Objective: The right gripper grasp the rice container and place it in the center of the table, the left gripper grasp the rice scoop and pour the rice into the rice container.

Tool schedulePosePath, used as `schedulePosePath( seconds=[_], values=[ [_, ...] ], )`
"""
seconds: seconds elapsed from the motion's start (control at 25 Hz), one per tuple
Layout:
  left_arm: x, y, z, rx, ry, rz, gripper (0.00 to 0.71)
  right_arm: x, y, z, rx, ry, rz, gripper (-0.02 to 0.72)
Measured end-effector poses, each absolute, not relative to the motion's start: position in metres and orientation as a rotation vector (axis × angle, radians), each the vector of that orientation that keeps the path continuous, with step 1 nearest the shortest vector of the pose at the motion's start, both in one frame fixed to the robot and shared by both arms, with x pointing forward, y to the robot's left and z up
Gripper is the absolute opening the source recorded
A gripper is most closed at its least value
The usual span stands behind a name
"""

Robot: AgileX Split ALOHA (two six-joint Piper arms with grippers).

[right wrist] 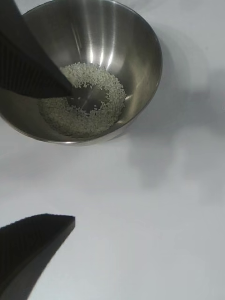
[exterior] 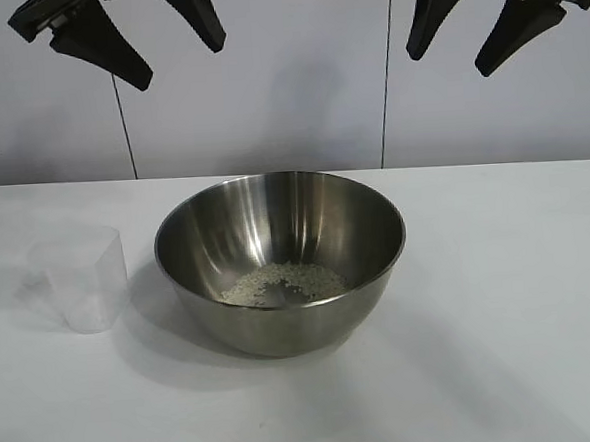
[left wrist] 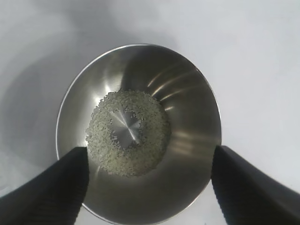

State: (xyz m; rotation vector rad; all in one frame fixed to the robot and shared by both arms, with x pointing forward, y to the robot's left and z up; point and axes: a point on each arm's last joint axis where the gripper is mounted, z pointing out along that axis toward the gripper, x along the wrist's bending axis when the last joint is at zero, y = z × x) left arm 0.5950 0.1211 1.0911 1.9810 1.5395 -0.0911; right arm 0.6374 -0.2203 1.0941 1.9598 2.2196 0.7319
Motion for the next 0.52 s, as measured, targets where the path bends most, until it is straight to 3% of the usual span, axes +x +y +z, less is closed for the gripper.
schedulePosePath(
  seconds=[0.52],
  values=[
    [0.595,0.121,1.091,1.981,1.54,-0.091,0.531,0.654,-0.22,1.103,1.861,2.043,0.916,0.484]
  ],
)
